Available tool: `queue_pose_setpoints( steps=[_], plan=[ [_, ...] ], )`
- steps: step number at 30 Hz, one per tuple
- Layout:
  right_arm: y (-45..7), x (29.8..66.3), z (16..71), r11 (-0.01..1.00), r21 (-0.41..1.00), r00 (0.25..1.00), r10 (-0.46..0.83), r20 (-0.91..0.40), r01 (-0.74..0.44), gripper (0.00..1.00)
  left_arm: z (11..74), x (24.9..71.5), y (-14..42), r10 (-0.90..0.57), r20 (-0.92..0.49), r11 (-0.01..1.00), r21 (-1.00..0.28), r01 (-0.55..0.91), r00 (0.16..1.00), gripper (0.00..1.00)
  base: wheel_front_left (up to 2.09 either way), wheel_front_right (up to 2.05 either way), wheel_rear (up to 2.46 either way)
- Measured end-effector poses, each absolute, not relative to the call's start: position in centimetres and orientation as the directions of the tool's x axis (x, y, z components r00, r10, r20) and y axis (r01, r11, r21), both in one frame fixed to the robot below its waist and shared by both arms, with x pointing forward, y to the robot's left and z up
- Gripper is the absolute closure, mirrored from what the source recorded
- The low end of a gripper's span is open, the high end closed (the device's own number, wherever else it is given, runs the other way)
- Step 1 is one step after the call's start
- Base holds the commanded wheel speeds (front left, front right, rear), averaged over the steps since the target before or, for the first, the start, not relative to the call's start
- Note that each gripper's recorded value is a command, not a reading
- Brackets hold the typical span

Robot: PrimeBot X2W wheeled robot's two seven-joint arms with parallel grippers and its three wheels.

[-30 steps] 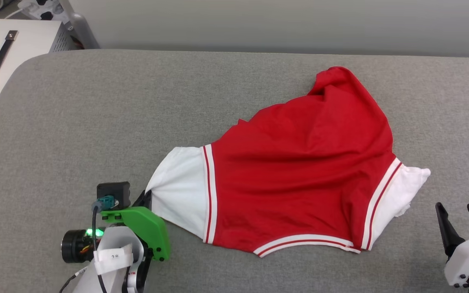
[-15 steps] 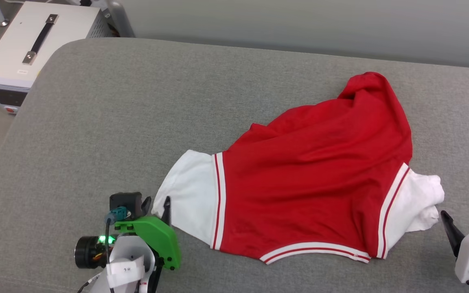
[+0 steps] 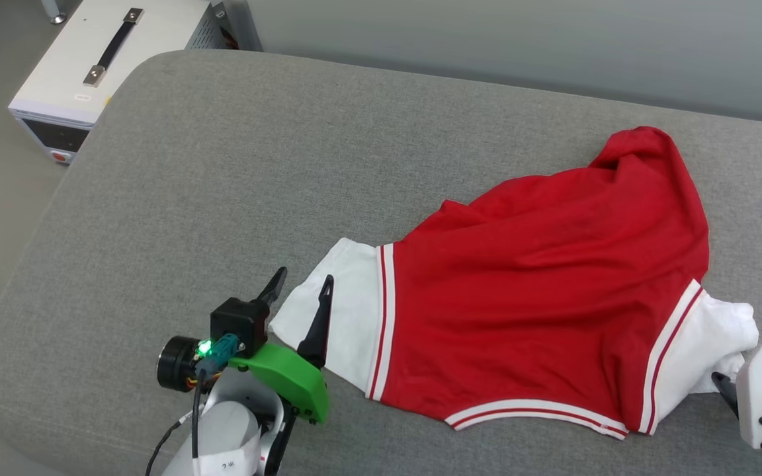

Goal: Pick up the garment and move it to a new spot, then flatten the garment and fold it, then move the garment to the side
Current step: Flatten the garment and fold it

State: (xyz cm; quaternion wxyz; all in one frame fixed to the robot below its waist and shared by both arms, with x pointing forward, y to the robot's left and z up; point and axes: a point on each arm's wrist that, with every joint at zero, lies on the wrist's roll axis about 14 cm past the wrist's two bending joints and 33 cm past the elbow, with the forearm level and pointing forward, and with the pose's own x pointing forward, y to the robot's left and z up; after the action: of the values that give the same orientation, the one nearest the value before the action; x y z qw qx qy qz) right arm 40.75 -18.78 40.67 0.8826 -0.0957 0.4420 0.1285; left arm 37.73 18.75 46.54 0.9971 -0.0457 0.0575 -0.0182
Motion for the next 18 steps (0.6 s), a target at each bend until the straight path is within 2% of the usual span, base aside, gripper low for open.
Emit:
queue_pose_setpoints(
  steps=[4, 10, 11, 12, 13, 18],
  plan=[
    [-18.2, 40.7, 39.0, 0.937, -0.059, 0.517, 0.136, -0.845, -0.343, 0.00, 46.6, 37.7, 19.0, -0.034, -0.106, 0.996, -0.091, 0.024, 0.994, 0.00, 0.00, 0.00, 0.00],
    [-17.7, 40.9, 37.3, 0.935, -0.040, 0.483, 0.145, -0.863, -0.353, 0.00, 46.4, 37.8, 19.6, -0.015, -0.109, 0.996, -0.085, 0.006, 0.994, 0.00, 0.00, 0.00, 0.00],
    [-17.7, 40.8, 36.9, 0.935, -0.036, 0.472, 0.144, -0.870, -0.353, 0.34, 46.3, 37.8, 19.7, -0.013, -0.111, 0.996, -0.084, 0.004, 0.994, 0.00, 0.00, 0.00, 0.00],
    [-17.7, 40.8, 36.8, 0.935, -0.033, 0.469, 0.146, -0.871, -0.352, 0.84, 46.2, 37.8, 19.7, -0.012, -0.112, 0.997, -0.084, 0.002, 0.994, 0.00, 0.00, 0.00, 0.00],
    [-17.7, 40.8, 36.6, 0.936, -0.028, 0.468, 0.149, -0.871, -0.351, 1.00, 46.2, 37.8, 19.8, -0.011, -0.113, 0.997, -0.083, 0.001, 0.994, 0.00, 0.00, 0.00, 0.00],
    [-19.2, 40.9, 37.2, 0.951, -0.029, 0.499, 0.135, -0.856, -0.308, 1.00, 46.2, 38.0, 19.7, -0.018, -0.113, 0.997, -0.076, 0.009, 0.993, 0.00, 0.00, 0.00, 0.00]
  ],
)
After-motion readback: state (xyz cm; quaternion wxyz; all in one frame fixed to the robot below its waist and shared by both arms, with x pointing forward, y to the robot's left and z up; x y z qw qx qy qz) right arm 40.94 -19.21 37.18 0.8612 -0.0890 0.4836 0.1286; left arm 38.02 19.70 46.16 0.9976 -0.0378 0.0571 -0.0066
